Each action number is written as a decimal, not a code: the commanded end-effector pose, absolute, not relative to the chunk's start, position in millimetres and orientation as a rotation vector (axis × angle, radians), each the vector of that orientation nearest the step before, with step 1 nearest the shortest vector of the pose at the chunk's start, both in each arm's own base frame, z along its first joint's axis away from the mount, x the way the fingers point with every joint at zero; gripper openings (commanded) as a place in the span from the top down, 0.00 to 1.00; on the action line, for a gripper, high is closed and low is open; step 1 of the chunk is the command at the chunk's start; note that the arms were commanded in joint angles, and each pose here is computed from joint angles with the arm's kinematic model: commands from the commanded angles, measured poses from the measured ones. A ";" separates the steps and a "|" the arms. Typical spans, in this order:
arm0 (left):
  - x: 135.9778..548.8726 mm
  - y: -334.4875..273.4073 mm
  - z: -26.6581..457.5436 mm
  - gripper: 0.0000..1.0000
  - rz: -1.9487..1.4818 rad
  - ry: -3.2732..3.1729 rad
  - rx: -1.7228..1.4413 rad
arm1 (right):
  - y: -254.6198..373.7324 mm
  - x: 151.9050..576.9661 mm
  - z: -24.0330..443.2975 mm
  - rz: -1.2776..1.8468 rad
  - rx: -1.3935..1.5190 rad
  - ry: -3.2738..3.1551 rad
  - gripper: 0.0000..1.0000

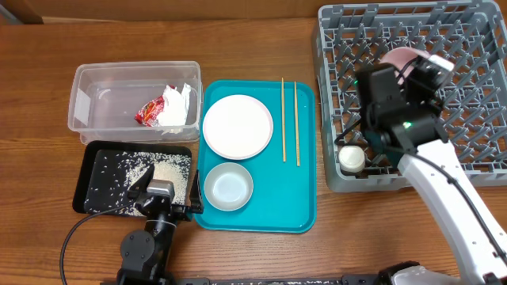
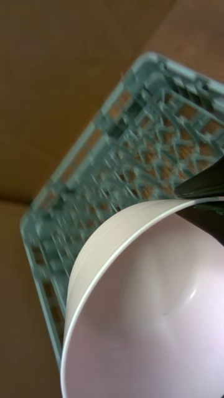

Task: Sort waste into correct bins and load items into the dishwasher
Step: 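Carry the pink bowl into the grey dish rack with the right gripper, then release the pink bowl in the rack and lift the right gripper, then grasp the grey bowl on the teal tray with the right gripper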

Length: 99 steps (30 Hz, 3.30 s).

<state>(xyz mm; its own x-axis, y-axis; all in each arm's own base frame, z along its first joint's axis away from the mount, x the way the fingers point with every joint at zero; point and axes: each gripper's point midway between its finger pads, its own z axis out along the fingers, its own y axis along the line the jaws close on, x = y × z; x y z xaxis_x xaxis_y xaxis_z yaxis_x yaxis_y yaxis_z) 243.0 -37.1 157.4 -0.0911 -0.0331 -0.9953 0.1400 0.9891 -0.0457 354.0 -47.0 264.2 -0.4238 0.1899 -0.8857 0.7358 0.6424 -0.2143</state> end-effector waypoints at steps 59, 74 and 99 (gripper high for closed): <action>243.5 -33.6 156.5 0.00 -0.118 1.650 0.084 | -86.6 405.9 169.5 -1.202 0.515 2.130 0.96; 243.5 -33.6 156.5 0.00 -0.118 1.650 0.084 | -62.3 380.1 135.4 -1.124 0.403 2.386 0.94; 243.5 -33.6 156.5 0.00 -0.118 1.650 0.084 | 254.9 310.7 163.1 0.609 -0.335 2.853 0.43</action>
